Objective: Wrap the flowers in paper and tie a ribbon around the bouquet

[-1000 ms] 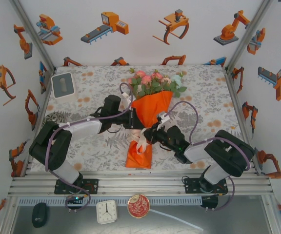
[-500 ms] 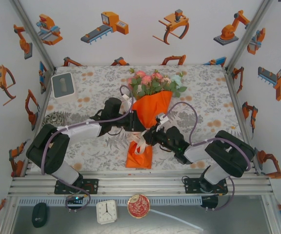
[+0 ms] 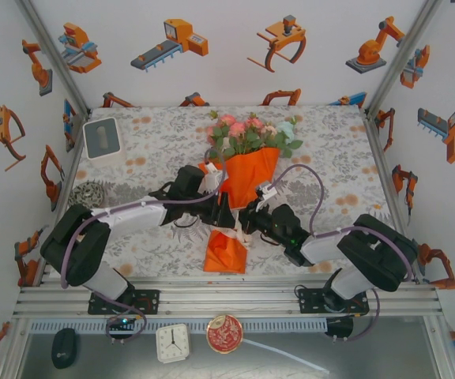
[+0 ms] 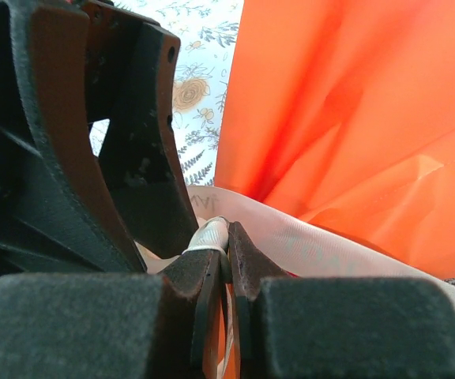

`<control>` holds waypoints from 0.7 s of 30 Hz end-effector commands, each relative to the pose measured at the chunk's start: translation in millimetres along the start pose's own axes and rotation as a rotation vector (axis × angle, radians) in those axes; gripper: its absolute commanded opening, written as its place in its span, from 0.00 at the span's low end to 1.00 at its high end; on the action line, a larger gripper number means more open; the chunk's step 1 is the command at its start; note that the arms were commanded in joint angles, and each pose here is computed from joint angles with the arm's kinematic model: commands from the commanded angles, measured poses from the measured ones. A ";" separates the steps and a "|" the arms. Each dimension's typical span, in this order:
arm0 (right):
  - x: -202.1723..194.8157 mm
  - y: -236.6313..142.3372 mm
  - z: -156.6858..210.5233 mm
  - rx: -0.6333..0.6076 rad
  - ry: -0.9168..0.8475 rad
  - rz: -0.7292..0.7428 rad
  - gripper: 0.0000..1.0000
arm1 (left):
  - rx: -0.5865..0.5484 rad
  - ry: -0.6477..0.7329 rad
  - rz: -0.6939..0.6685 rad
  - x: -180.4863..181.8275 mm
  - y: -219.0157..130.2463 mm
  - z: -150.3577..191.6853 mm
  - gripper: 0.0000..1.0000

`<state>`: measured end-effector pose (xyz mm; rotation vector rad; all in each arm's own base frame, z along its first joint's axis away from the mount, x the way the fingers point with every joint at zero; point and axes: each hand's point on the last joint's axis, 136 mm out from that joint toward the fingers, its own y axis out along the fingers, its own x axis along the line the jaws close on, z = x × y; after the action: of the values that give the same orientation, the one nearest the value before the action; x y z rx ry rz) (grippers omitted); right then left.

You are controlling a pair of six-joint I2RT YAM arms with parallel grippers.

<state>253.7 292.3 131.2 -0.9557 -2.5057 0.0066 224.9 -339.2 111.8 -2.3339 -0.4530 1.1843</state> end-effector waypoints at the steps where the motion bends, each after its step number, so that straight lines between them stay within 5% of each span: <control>1: 11.9 0.6 -28.7 -0.091 -0.023 -0.041 0.09 | 0.016 0.018 0.008 -1.8 2.2 3.0 0.50; 8: 19.3 -6.0 -19.8 -0.060 -0.021 -0.092 0.10 | -0.076 0.093 -0.103 8.4 -9.8 -10.6 0.50; 11: 21.2 -10.3 -11.4 -0.034 -0.003 -0.112 0.08 | -0.096 0.122 -0.059 -1.6 -14.1 -11.1 0.44; 15: 17.9 -16.8 2.7 0.002 0.006 -0.113 0.06 | -0.119 0.190 0.028 -22.6 -24.9 -8.1 0.49; 21: 15.2 -18.6 8.5 0.015 0.001 -0.106 0.02 | -0.144 0.252 -0.062 -19.7 -43.5 -11.5 0.51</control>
<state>229.9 287.0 118.6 -0.8419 -2.5167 0.0533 218.9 -320.1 149.0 -2.5212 -0.5122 0.9334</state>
